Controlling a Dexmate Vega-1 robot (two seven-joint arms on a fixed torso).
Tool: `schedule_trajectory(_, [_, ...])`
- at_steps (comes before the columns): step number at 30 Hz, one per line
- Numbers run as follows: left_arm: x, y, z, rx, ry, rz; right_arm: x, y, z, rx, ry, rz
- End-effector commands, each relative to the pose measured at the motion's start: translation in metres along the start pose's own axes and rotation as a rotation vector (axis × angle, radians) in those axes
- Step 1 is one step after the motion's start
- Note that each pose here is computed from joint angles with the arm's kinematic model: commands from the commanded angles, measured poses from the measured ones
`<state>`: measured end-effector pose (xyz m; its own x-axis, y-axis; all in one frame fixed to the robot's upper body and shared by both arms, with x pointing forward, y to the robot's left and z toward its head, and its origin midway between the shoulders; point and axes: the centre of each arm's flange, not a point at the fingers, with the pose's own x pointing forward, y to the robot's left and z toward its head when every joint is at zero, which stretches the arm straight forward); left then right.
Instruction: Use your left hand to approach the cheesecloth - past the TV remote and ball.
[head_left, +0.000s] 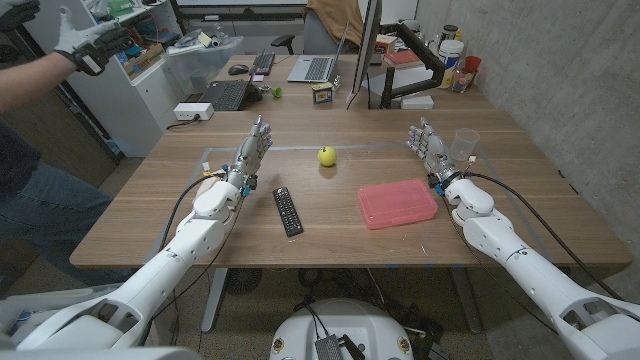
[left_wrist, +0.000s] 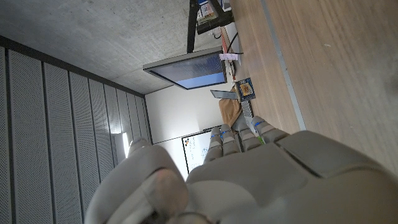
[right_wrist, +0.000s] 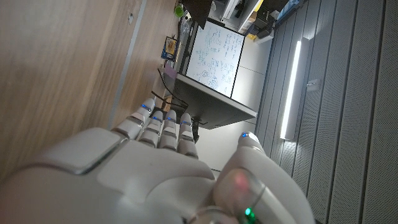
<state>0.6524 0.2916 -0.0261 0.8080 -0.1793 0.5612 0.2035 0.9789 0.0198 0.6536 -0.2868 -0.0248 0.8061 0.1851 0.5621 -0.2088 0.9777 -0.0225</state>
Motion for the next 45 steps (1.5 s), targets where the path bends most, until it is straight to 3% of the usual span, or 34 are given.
schedule_trajectory(1, [0.0,0.0,0.001,0.002,0.001,-0.001,0.002,0.002,-0.002,-0.001,0.005,0.003])
schedule_trajectory(29, [-0.011,0.003,0.006,0.017,-0.011,-0.004,-0.003,0.003,-0.002,-0.001,0.0,0.001])
schedule_trajectory(45, [-0.027,0.019,0.007,0.045,-0.007,0.011,-0.002,0.004,-0.004,-0.002,0.006,0.006])
